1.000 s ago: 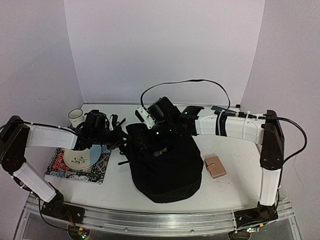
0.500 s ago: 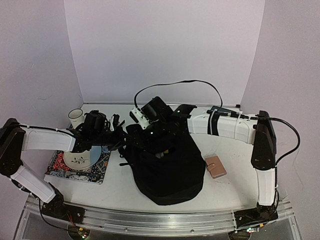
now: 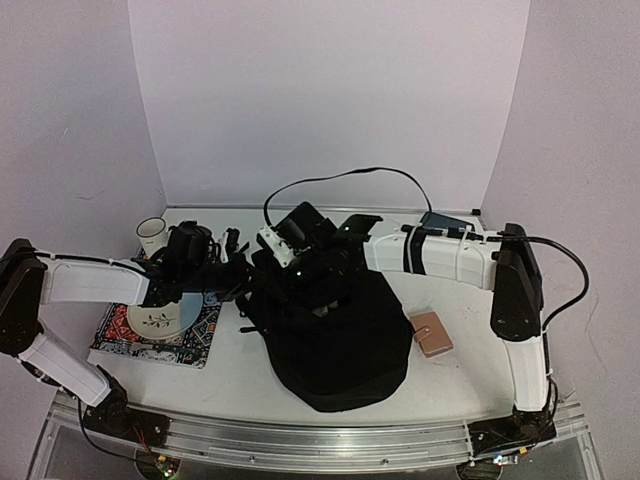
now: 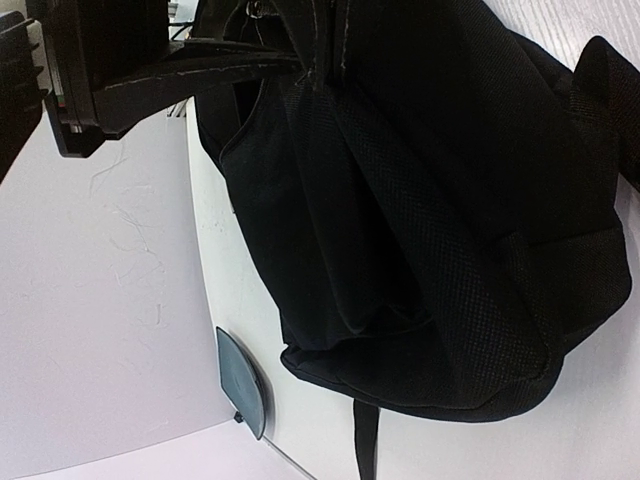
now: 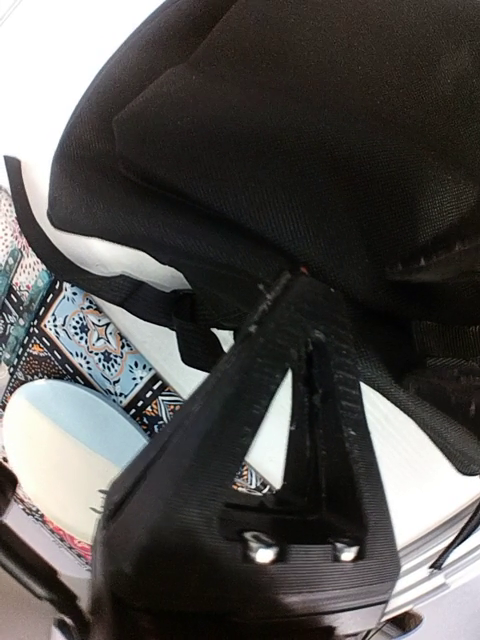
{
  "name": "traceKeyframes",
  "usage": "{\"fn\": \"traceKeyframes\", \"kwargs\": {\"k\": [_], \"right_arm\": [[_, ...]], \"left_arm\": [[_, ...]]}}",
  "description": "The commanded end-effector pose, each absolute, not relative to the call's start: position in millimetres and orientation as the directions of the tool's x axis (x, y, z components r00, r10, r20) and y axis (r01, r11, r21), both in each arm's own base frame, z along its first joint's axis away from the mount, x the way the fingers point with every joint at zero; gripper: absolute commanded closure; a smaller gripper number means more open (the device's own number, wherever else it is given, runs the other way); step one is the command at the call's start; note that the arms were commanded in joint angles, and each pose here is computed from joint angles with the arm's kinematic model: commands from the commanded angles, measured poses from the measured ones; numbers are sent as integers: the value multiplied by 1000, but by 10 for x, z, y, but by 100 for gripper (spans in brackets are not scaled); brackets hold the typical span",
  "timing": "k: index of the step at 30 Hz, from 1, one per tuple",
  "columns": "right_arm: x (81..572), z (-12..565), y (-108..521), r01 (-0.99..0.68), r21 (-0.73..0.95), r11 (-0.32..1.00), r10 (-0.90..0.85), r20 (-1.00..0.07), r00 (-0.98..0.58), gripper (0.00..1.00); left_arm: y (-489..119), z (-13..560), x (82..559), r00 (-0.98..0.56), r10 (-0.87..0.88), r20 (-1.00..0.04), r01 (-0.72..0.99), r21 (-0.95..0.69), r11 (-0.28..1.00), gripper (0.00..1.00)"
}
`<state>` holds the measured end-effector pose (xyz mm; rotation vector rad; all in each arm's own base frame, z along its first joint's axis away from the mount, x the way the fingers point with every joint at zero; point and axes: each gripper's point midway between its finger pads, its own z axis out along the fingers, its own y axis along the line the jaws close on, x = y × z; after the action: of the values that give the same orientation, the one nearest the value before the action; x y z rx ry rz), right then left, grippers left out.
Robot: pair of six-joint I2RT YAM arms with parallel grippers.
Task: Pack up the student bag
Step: Hold the lower front pocket of the student bag, then grab the lower front pocket of the student bag.
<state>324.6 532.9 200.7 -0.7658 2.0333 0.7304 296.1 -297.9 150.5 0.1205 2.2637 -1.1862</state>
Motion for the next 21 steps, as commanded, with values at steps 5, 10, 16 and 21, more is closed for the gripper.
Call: {"fn": "traceKeyframes", "kwargs": {"k": [5, 10, 16, 21], "right_arm": [[3215, 2259, 5249, -720, 220, 658, -225, -856, -466, 88], [3193, 2354, 5167, -712, 222, 666, -211, -860, -465, 97], [3129, 2468, 5025, -700, 236, 674, -190, -861, -472, 100], [3082, 2501, 4941, -695, 255, 672, -166, -863, -478, 100]], "left_arm": [[-3081, 1909, 2894, -781, -195, -594, 434, -740, 514, 100], [-3050, 1868, 2900, -774, -196, -602, 432, -729, 531, 100], [-2955, 1726, 2947, -767, -216, -604, 397, -712, 579, 100], [-2885, 1514, 2993, -785, -222, -578, 347, -708, 615, 100]]}}
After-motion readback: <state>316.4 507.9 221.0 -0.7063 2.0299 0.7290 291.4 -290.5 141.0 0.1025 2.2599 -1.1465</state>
